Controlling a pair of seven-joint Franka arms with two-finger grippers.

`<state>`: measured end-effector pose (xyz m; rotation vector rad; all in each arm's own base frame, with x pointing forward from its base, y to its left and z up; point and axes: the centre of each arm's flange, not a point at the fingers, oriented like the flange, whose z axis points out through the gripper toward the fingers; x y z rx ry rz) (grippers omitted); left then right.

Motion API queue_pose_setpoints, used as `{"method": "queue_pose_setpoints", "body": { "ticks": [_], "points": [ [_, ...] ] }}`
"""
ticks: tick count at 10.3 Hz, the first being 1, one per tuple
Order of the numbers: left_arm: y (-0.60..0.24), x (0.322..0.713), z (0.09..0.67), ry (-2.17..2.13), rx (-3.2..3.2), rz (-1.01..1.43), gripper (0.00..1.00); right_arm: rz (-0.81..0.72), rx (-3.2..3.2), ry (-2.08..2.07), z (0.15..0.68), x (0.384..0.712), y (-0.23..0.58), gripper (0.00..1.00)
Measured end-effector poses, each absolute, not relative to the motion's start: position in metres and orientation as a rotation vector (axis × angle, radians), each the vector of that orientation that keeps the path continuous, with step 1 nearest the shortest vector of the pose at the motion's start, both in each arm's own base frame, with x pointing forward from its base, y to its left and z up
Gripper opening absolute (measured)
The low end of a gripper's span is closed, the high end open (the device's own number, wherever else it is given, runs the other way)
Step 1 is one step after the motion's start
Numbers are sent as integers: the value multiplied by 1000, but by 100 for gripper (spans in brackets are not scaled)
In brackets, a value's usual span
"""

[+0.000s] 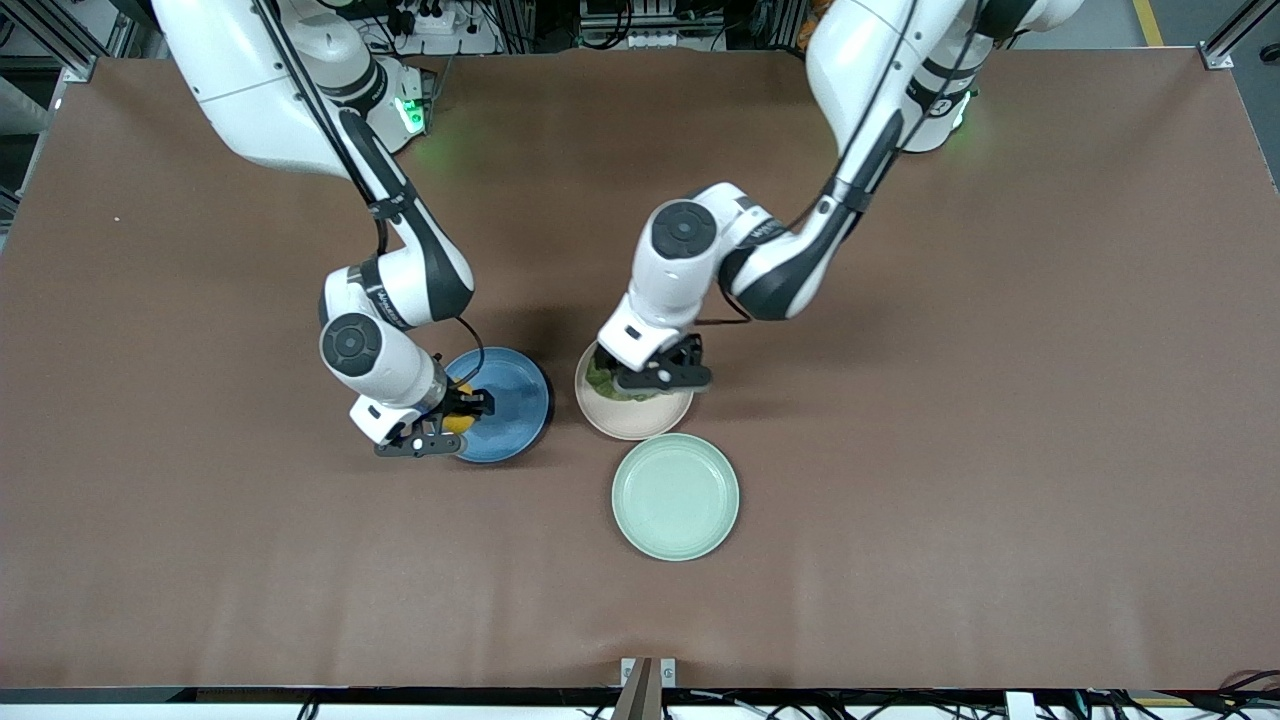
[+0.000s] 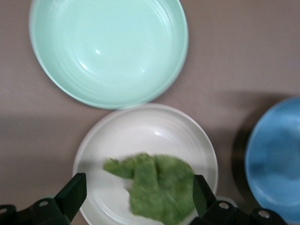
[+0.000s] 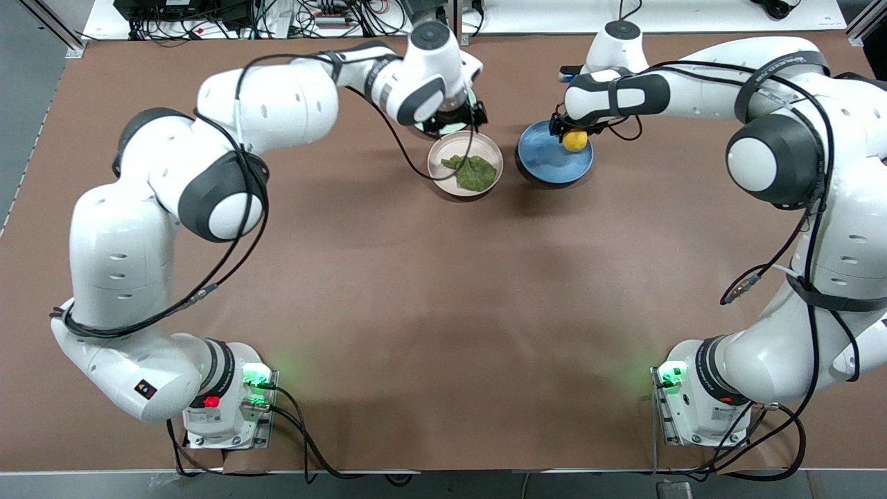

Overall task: Place lemon and lettuce in plates
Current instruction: 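Carry the lemon to the blue plate while the left gripper carries lettuce, then open the left gripper to drop the lettuce onto the cream plate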

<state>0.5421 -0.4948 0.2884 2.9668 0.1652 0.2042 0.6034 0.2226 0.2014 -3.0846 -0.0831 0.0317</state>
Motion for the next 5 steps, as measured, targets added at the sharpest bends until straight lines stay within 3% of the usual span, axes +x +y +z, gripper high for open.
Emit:
{"method": "queue_pose_setpoints", "body": {
  "ticks": [5],
  "points": [
    [-409, 603, 316, 164, 3028, 216, 100, 4, -3080, -123, 177, 598, 241, 59]
  ]
}}
